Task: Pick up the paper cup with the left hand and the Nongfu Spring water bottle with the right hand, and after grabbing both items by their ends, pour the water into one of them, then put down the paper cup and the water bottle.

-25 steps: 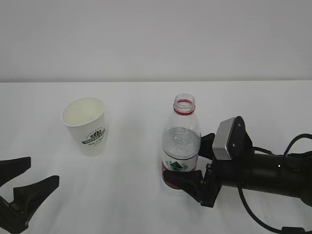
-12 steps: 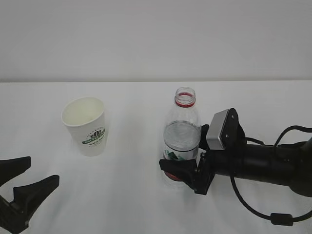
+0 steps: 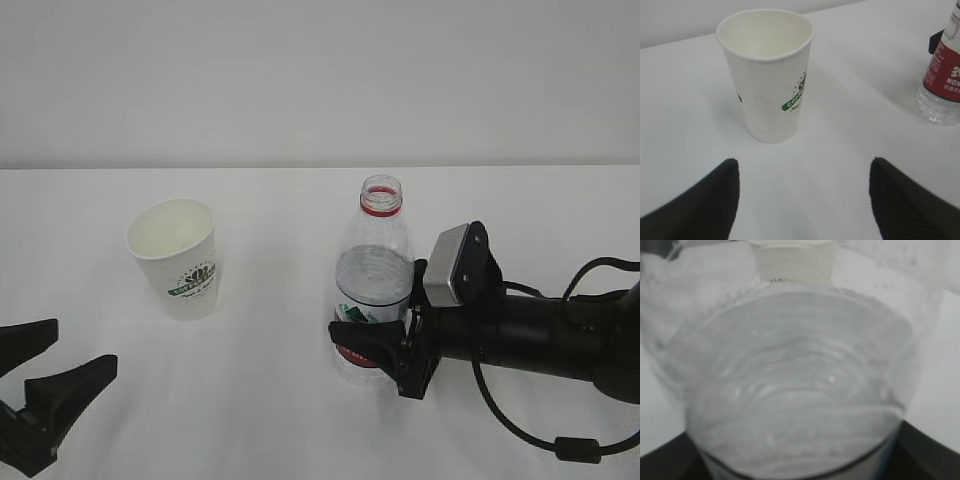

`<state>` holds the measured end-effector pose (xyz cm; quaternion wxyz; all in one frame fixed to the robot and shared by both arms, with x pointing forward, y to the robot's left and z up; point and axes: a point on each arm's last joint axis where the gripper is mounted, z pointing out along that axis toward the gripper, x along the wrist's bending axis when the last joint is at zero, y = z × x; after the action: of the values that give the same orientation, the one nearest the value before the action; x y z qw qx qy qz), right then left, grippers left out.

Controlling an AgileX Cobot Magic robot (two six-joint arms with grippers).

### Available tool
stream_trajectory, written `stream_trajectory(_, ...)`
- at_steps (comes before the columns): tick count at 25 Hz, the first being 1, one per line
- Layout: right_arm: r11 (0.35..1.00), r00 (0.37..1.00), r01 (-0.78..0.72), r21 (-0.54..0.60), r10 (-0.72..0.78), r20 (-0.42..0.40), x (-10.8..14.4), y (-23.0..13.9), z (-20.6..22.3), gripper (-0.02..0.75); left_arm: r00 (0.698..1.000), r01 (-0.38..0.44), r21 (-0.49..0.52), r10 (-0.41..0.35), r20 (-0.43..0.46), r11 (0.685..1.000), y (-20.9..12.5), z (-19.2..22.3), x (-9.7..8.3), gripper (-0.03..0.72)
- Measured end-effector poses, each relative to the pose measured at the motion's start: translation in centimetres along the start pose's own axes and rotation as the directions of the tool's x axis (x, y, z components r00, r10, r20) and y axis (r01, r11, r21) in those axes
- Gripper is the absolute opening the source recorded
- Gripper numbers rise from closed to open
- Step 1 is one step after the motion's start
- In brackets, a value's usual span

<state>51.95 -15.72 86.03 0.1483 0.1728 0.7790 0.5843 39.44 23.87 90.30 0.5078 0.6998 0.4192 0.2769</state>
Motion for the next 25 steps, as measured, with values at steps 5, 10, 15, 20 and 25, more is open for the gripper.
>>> stream_trajectory(5, 1.0, 1.0, -0.005, 0.0, 0.005, 0.0, 0.0, 0.0, 0.0, 0.526, 1.0, 0.0, 0.0, 0.0, 0.0, 1.0, 0.0, 0.0, 0.0, 0.587)
stream_trajectory(10, 0.999, 0.999, -0.038, -0.001, 0.038, 0.001, -0.08, 0.05, 0.05, 0.526, 1.0, 0.0, 0.0, 0.0, 0.0, 1.0, 0.0, 0.0, 0.0, 0.587)
stream_trajectory(15, 0.998, 0.998, -0.067, -0.002, 0.067, 0.003, -0.1, 0.06, 0.06, 0.526, 1.0, 0.0, 0.0, 0.0, 0.0, 1.0, 0.0, 0.0, 0.0, 0.587)
stream_trajectory(20, 0.997, 0.997, -0.075, -0.003, 0.075, 0.008, -0.16, 0.07, 0.06, 0.525, 1.0, 0.001, 0.0, -0.001, -0.002, 1.0, 0.0, 0.0, 0.02, 0.587)
stream_trajectory(25, 0.998, 0.997, -0.057, 0.008, 0.057, 0.051, -0.55, 0.93, -0.24, 0.525, 1.0, 0.001, 0.0, -0.001, -0.003, 1.0, 0.0, 0.0, 0.02, 0.587)
